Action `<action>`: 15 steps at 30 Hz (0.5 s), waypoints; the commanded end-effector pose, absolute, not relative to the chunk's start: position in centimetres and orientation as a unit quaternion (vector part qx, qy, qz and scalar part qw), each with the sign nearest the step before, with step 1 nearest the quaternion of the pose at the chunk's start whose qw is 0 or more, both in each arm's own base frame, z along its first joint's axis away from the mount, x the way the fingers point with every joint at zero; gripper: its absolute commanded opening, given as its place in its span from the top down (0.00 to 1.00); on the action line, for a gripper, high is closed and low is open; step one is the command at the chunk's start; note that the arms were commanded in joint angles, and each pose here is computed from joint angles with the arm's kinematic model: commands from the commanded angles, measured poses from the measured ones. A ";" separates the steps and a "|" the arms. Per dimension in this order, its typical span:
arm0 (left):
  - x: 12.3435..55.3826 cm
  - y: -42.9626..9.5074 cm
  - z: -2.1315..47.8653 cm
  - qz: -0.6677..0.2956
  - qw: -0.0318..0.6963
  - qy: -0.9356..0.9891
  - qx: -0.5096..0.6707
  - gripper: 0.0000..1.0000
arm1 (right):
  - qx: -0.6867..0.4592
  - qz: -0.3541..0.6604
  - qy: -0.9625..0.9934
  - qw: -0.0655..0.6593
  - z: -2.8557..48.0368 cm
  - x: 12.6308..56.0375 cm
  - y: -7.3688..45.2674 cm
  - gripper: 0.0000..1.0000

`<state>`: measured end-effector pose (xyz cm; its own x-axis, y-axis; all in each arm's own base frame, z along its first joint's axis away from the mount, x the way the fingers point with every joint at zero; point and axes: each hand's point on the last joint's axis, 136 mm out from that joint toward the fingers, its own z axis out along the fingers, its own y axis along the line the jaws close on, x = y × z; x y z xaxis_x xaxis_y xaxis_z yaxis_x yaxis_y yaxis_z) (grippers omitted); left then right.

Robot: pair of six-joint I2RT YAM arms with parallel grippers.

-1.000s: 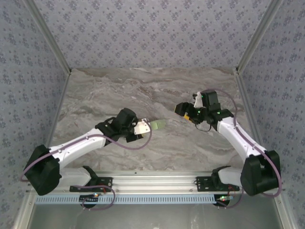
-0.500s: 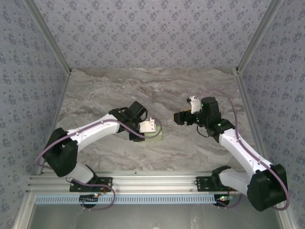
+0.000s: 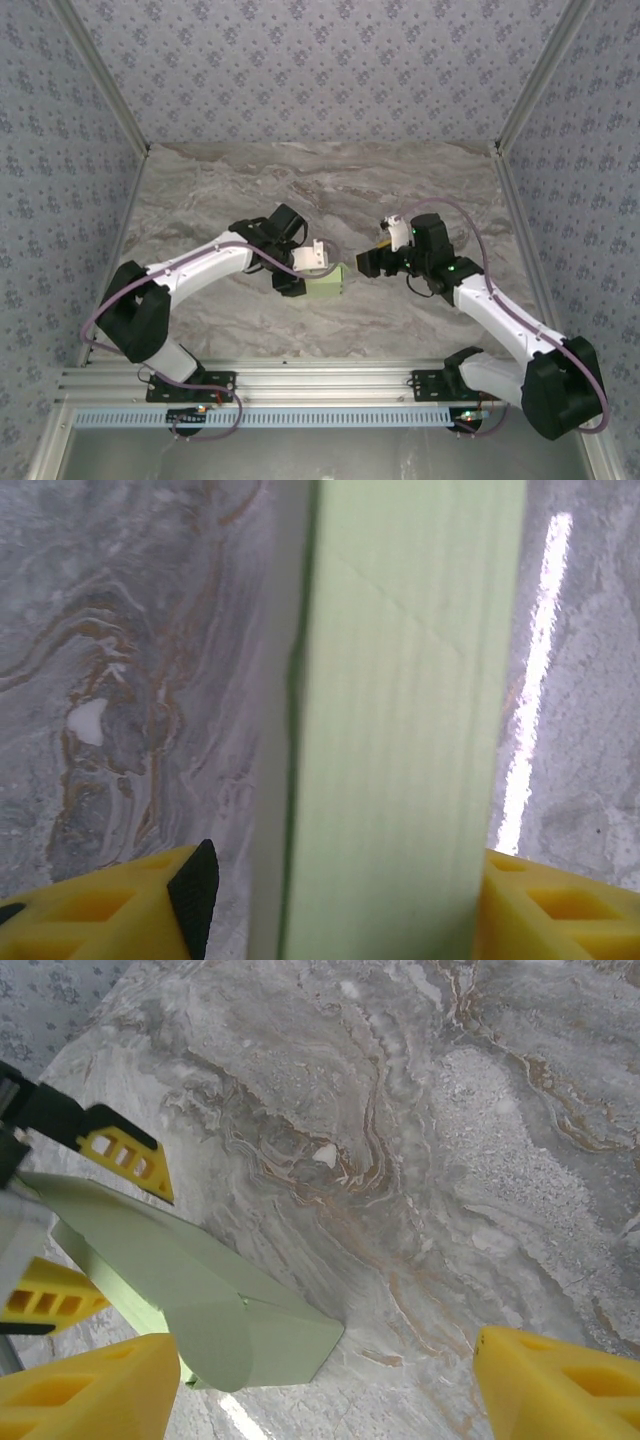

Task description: Fold the paper box

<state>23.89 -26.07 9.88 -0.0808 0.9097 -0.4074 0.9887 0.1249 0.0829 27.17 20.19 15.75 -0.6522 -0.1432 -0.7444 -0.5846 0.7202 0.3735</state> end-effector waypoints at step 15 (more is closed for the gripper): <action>24.7 -27.6 15.7 -0.194 0.284 0.721 0.602 0.25 | -0.325 0.302 0.835 0.325 16.1 26.8 24.3 0.35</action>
